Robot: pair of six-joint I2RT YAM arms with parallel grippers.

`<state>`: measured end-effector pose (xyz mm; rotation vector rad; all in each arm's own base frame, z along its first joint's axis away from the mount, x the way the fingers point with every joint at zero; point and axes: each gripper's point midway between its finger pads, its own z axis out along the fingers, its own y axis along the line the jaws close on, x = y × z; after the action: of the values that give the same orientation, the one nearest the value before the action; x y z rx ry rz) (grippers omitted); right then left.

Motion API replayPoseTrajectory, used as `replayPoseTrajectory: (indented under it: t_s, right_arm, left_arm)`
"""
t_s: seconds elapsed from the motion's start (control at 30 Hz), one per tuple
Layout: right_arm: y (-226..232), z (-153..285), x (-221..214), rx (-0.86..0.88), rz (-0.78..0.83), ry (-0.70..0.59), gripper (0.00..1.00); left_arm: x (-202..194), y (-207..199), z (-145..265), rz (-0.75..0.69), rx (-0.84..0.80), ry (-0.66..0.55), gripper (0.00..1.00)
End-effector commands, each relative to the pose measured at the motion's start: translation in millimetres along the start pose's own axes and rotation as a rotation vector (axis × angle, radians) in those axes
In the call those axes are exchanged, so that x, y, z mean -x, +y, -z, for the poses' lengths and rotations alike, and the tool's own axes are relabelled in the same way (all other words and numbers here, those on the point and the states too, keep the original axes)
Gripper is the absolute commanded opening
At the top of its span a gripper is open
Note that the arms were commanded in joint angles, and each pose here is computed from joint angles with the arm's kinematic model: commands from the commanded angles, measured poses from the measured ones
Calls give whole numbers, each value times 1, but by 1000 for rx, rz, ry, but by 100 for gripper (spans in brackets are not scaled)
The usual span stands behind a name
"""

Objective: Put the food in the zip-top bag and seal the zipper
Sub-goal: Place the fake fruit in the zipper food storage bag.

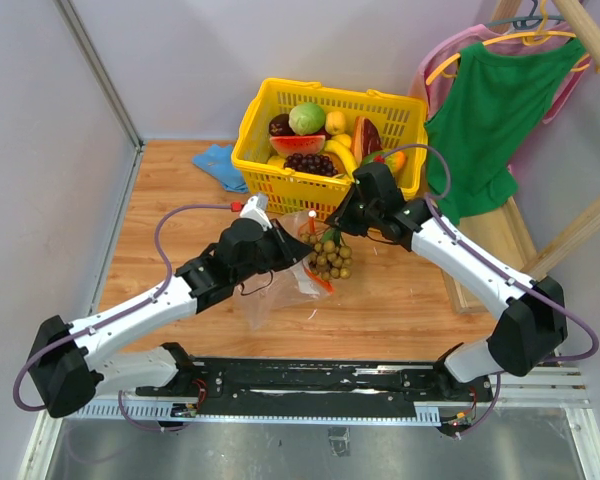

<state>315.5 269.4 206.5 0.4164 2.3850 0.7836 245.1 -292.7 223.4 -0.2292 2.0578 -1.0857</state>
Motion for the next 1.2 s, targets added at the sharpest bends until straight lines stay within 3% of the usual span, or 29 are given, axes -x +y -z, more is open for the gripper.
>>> replayPoseTrajectory:
  t_s: [0.0,0.17,0.37,0.5,0.57,0.63,0.7,0.97,1.03,1.17]
  right_arm:
    - [14,9,10,29,43,-49,1]
    - [17,6,8,35,69,-46,1]
    - [20,-1,-2,36,78,-19,1]
    - [23,-5,-5,43,72,-8,1]
    - [25,-7,-8,54,68,5,1]
    - [28,-10,-11,66,62,24,1]
    - [30,-12,-14,73,56,37,1]
    - [31,-13,-14,77,49,33,1]
    - [30,-13,-14,75,49,35,1]
    - [31,-14,-15,76,46,38,1]
  left_arm:
    - [3,7,-1,-58,59,12,1]
    - [4,13,1,-82,129,34,25]
    - [14,18,8,-120,216,34,36]
    - [23,25,12,-157,288,25,33]
    - [24,27,12,-172,312,32,21]
    - [21,29,10,-185,323,54,3]
    - [16,28,7,-196,318,83,0]
    - [16,32,8,-218,371,113,2]
    - [27,32,12,-233,417,94,19]
    - [37,36,19,-273,507,102,32]
